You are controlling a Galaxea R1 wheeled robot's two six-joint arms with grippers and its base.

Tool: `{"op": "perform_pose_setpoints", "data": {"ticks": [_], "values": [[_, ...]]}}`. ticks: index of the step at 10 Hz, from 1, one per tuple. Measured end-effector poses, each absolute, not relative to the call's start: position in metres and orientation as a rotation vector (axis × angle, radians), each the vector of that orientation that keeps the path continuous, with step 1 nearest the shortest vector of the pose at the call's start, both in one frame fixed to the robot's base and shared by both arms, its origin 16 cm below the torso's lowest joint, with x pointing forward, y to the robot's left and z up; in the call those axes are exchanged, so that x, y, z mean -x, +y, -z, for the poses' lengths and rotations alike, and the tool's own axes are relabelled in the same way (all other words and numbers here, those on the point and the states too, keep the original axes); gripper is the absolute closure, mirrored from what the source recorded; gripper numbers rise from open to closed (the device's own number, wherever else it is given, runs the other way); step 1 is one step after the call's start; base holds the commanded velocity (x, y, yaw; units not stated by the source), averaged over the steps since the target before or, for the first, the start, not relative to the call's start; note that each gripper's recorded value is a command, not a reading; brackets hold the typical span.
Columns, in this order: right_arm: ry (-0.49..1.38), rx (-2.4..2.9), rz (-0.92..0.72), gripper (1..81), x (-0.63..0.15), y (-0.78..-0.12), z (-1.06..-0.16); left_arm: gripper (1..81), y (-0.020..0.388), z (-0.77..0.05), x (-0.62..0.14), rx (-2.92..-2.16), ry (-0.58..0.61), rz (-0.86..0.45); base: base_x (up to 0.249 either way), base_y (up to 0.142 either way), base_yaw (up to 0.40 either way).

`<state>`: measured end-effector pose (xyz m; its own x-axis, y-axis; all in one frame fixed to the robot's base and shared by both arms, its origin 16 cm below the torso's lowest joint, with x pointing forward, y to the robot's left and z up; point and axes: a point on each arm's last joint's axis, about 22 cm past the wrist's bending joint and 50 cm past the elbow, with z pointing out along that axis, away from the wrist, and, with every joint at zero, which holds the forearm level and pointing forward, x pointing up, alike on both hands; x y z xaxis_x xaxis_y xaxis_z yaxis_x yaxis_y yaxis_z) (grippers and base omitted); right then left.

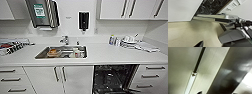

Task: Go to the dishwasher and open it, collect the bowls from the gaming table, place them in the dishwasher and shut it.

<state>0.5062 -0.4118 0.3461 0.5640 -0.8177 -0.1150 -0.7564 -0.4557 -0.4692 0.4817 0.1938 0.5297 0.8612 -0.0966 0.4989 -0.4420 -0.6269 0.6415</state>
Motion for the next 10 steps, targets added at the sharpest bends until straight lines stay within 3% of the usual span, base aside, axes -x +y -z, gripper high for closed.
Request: {"op": "perform_pose_setpoints", "data": {"ticks": [3,10], "values": [[1.226,2.31,0.22,1.0,-0.526,-0.38,-0.34,1.0,0.184,-0.517,-0.461,-2.204,-0.371,-0.489,-0.103,0.0,0.0],[1.183,2.337,0.364,1.0,-0.545,-0.374,-0.33,1.0,0.181,-0.51,-0.453,-2.201,-0.369,-0.472,-0.107,0.0,0.0]]}}
